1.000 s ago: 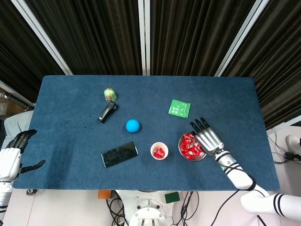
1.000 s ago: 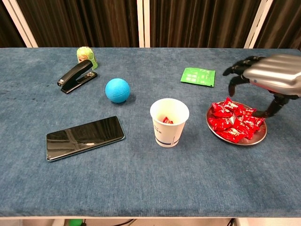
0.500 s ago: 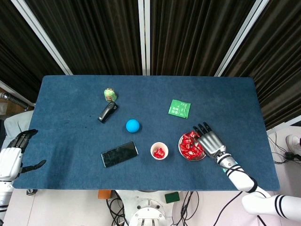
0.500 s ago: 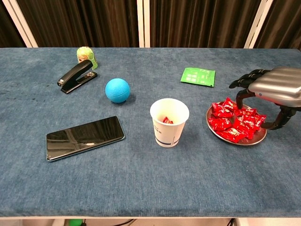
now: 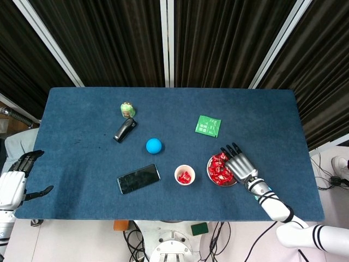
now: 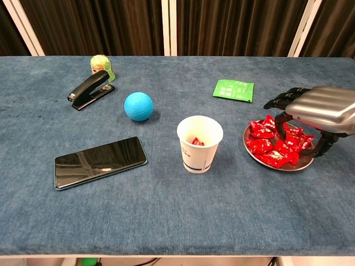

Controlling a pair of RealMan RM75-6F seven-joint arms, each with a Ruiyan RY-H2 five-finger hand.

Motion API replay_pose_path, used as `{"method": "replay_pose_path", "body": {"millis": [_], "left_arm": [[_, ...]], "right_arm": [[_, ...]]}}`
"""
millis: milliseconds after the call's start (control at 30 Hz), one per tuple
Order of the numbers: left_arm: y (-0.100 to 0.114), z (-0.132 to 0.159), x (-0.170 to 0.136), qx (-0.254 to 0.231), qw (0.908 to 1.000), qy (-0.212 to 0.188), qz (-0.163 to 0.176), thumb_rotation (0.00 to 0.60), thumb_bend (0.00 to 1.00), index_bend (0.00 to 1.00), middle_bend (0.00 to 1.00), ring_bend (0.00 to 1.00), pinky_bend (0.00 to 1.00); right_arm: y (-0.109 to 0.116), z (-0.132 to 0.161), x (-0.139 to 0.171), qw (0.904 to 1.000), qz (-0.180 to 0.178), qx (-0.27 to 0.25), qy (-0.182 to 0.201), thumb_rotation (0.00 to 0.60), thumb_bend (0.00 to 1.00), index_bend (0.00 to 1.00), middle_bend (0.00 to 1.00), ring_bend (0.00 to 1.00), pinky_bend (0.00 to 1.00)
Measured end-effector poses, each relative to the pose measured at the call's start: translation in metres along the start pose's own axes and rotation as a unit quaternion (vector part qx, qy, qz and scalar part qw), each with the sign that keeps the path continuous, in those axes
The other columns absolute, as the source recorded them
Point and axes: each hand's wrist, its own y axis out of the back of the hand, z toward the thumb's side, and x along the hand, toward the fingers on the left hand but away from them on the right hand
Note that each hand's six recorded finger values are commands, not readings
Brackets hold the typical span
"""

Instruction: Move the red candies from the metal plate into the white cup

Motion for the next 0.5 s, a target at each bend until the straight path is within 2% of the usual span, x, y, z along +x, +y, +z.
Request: {"method": "replay_pose_path", "body": {"millis": [500], "left_arm": [[-0.0017,-0.0010,0.0010,0.000,1.0000,0.001,-0.002,0.600,0.04,0.15,0.13,0.11,0.23]], "right_arm": [[-0.0019,-0.0067,0.0016,0.9999,0.007,0.002,-0.011,0.600,0.29,0.47,0.04,0.00,0.00]]}}
